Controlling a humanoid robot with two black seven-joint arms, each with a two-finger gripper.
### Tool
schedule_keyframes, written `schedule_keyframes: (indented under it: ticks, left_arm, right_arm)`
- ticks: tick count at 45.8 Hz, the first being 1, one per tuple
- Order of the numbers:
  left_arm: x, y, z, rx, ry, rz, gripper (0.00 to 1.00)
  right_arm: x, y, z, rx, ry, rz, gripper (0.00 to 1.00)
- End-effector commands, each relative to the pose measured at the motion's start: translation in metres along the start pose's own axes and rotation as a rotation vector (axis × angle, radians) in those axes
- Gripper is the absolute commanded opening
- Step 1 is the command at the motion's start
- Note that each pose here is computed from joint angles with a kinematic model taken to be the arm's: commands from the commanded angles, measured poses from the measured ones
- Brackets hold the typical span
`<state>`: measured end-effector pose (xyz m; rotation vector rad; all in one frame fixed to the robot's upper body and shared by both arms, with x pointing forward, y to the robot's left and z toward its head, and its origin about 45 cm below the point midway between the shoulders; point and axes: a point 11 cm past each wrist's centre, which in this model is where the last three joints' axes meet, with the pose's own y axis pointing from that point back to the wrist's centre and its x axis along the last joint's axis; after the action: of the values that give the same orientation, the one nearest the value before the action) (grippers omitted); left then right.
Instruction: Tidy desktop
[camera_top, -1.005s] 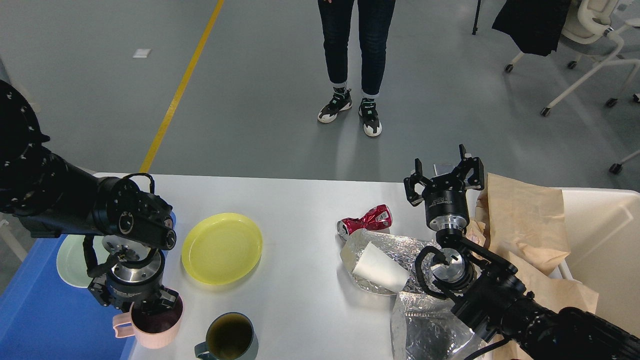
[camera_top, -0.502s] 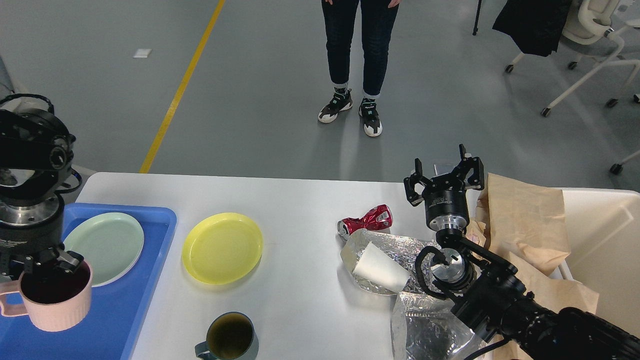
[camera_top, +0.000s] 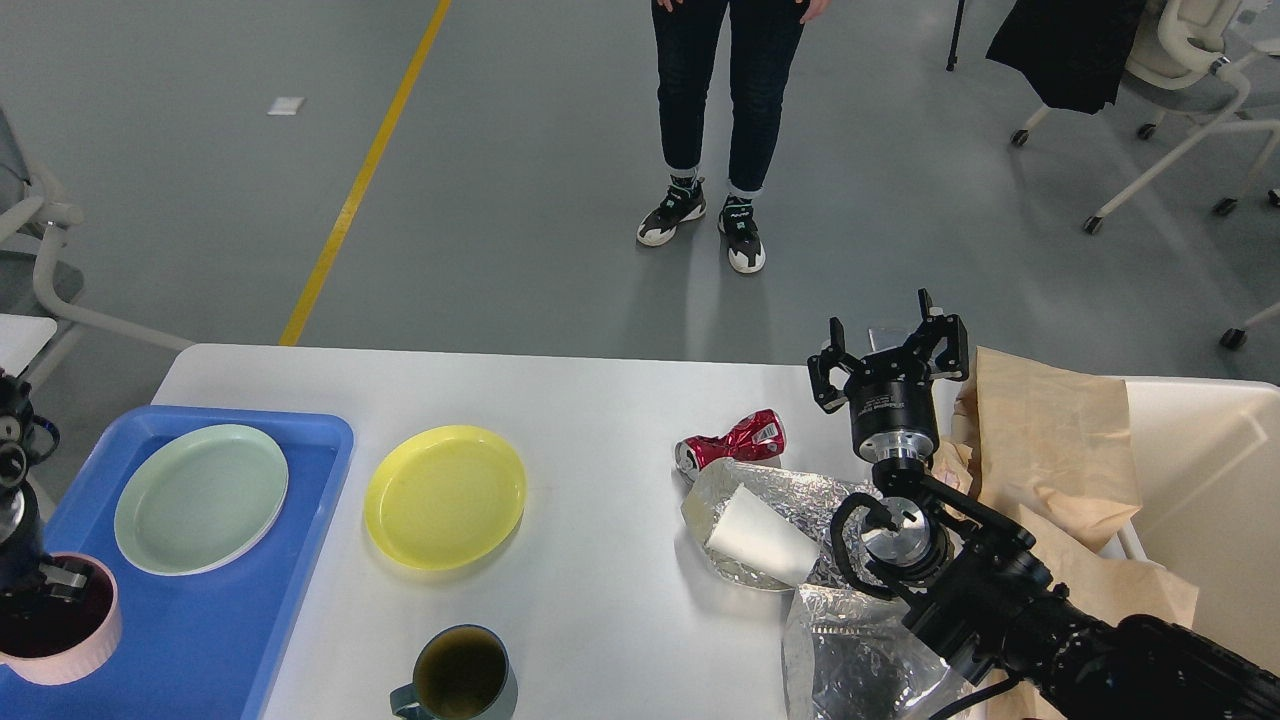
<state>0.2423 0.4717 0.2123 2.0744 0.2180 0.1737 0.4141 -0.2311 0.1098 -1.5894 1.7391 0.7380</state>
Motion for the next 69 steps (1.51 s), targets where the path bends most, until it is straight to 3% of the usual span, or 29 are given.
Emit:
schedule_keyframes:
  ticks: [1,20,26,55,63,69]
  left_arm:
    - [-0.011,-0.022,-0.004,0.013,0.062,0.031,0.0]
    - [-0.012,-0.062,-0.036,0.027,0.259,0.067,0.0]
    - [-0.007,-0.076,-0.029,0.006,0.302,0.083,0.0]
    - [-0.009,-0.091,-0.033,0.04,0.3,0.084,0.0]
    - [-0.012,-0.093,-0.033,0.044,0.301,0.078,0.04]
    - [-0.012,-0.094,-0.033,0.042,0.303,0.074,0.13]
  right_arm:
    - [0.0,0.0,0.0,0.0,0.0,0.0,1.0]
    - [0.001,0.0,0.0,0.001,0.002,0.002,1.0]
    - [0.001,0.0,0.0,0.001,0.002,0.002,1.0]
    - [0.0,0.0,0.0,0.0,0.0,0.0,1.0]
    - [0.0,0.0,0.0,0.0,0.0,0.0,1.0]
    - [0.0,0.0,0.0,0.0,0.001,0.001,1.0]
